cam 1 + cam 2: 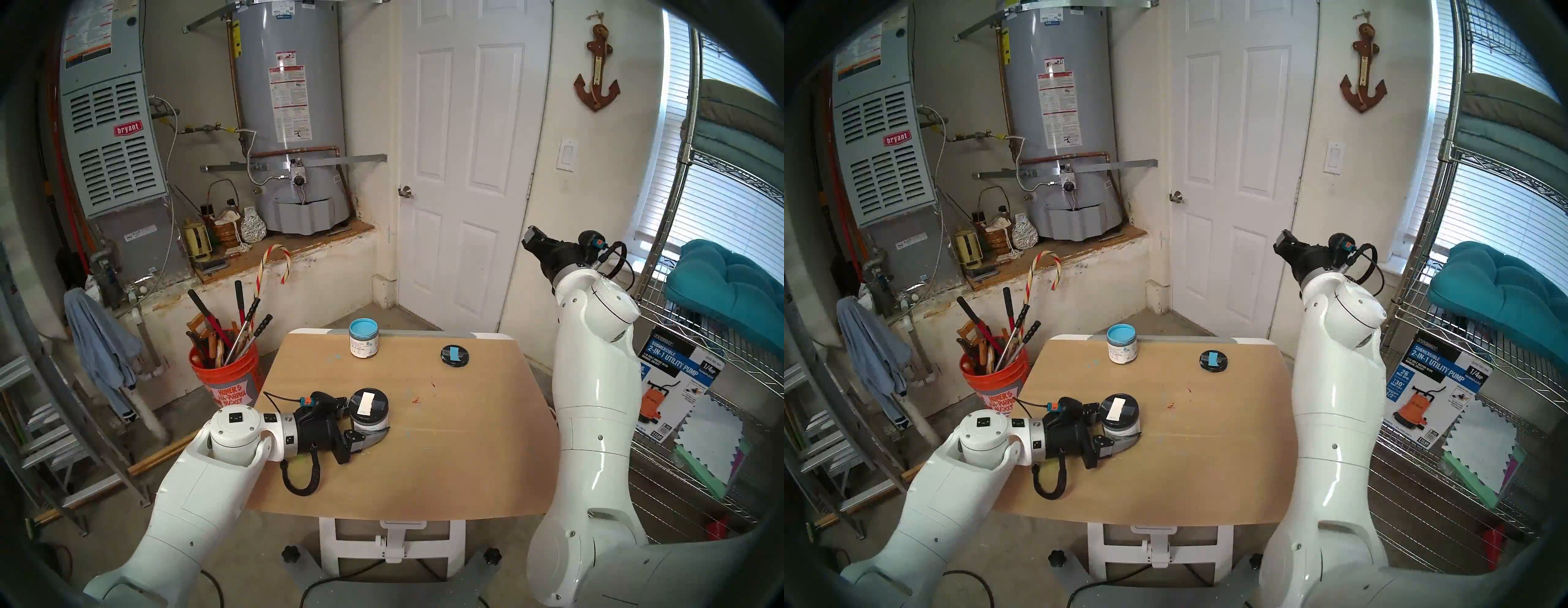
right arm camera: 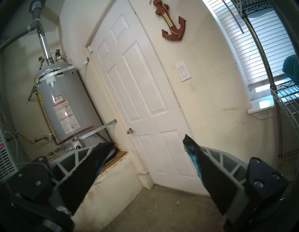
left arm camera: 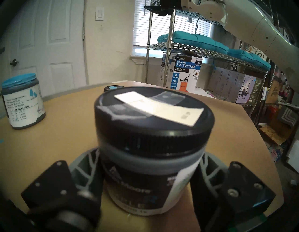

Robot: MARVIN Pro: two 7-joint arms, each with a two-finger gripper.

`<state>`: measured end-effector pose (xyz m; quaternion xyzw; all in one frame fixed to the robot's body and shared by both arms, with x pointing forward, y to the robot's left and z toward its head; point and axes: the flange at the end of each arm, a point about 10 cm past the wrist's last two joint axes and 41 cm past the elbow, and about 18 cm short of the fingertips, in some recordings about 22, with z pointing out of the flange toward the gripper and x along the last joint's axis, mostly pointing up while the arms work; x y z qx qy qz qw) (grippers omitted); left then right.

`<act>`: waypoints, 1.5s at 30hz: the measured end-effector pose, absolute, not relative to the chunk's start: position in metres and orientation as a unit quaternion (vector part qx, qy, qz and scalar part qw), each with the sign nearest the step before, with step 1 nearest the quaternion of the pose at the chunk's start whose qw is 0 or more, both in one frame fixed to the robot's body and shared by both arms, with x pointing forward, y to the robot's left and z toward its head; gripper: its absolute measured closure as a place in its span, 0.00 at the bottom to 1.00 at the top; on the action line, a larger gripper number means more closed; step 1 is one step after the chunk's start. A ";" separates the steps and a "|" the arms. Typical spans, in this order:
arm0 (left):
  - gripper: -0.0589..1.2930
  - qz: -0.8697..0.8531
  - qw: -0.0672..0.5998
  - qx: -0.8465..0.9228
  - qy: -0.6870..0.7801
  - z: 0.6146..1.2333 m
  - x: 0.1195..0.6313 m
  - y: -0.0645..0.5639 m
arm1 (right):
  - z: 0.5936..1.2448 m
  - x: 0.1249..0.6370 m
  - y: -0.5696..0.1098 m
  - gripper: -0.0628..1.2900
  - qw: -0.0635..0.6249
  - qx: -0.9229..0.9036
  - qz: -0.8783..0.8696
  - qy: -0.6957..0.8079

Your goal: Open paint jar

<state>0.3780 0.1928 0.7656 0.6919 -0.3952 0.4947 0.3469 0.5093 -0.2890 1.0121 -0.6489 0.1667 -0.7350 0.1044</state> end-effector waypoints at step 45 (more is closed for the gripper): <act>0.38 0.480 0.362 0.688 -0.406 0.767 0.360 0.185 | 0.945 0.418 -0.231 0.05 0.306 -0.696 -0.644 -0.083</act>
